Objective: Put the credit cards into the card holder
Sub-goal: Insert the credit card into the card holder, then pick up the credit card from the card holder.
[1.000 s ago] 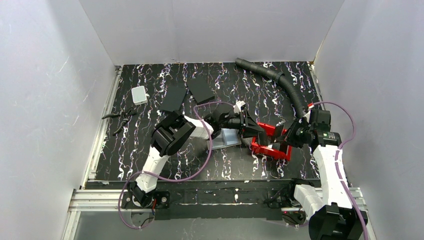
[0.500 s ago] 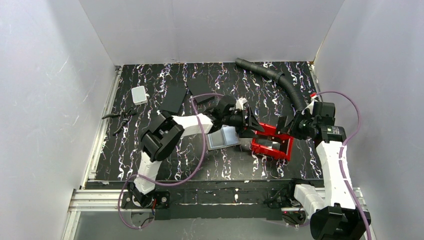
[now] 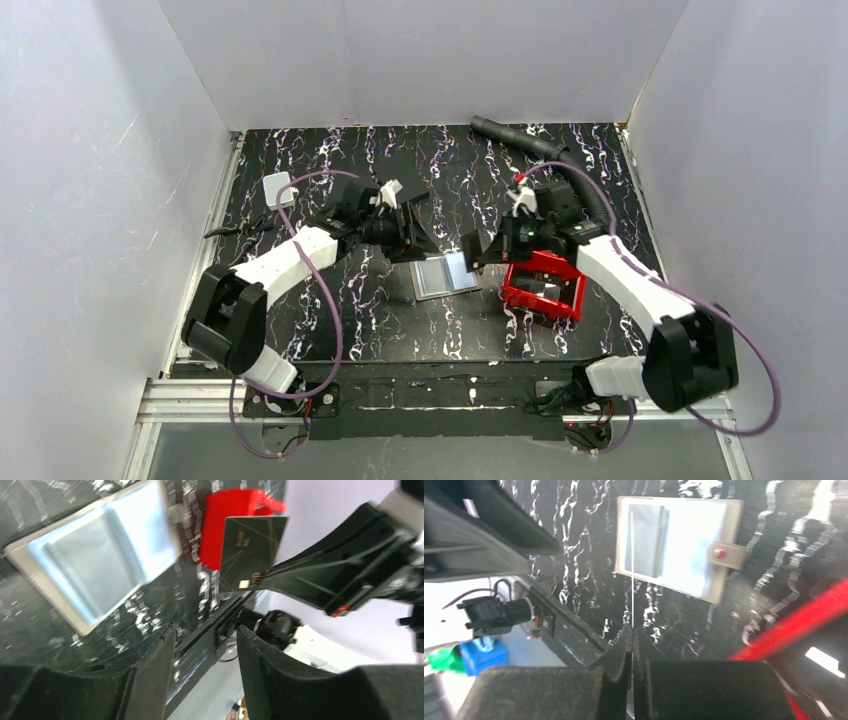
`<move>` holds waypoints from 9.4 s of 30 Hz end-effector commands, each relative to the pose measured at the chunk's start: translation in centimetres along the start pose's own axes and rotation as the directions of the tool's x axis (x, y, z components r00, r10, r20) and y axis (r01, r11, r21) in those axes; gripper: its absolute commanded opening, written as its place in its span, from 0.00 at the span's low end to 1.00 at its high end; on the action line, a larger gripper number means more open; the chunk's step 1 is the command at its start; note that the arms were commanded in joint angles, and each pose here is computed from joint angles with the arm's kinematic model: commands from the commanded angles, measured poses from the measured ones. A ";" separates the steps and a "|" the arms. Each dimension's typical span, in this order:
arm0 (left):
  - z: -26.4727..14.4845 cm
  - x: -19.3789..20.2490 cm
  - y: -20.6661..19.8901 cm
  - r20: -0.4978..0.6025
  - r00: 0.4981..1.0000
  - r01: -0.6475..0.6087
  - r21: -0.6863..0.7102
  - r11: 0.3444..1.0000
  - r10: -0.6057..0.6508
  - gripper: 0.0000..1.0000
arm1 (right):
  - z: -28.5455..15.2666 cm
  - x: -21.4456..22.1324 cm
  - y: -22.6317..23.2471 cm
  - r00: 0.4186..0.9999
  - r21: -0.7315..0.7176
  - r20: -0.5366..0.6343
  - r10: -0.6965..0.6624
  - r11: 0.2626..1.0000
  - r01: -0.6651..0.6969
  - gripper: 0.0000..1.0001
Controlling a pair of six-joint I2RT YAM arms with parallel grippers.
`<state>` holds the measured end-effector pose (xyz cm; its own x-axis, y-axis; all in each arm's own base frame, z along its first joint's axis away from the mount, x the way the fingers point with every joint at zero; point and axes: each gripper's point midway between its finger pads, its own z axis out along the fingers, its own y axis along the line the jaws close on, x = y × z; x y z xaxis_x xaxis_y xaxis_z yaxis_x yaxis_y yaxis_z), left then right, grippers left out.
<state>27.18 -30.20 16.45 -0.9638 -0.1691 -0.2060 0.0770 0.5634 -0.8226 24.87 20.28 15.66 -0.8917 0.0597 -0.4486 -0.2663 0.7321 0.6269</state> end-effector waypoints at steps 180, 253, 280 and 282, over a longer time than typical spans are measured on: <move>3.6 4.6 13.9 -0.194 0.961 0.090 -0.454 0.887 -0.197 0.27 | 15.1 0.3 -3.0 0.970 -0.067 -0.193 -0.149 0.988 0.138 0.36; 0.7 3.3 10.5 -0.144 0.986 0.019 -0.392 0.920 -0.082 0.55 | 11.4 -0.1 1.3 0.975 -0.044 -0.177 -0.133 0.991 0.127 0.49; 11.1 3.3 -6.0 -0.135 0.962 -0.239 -0.007 0.971 0.236 0.62 | -7.8 1.3 -15.8 0.935 0.435 0.181 0.304 0.828 -0.353 0.61; 12.2 3.5 -5.8 -0.146 0.956 -0.258 -0.018 0.966 0.253 0.63 | -6.9 1.6 -15.4 0.941 0.442 0.166 0.295 0.831 -0.338 0.64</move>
<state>25.44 -42.66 14.48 -0.9495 0.0980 -0.2981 0.2976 0.5826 -0.7563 25.46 2.48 10.44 -0.8317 0.4186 -0.3648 0.2838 0.8851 0.3688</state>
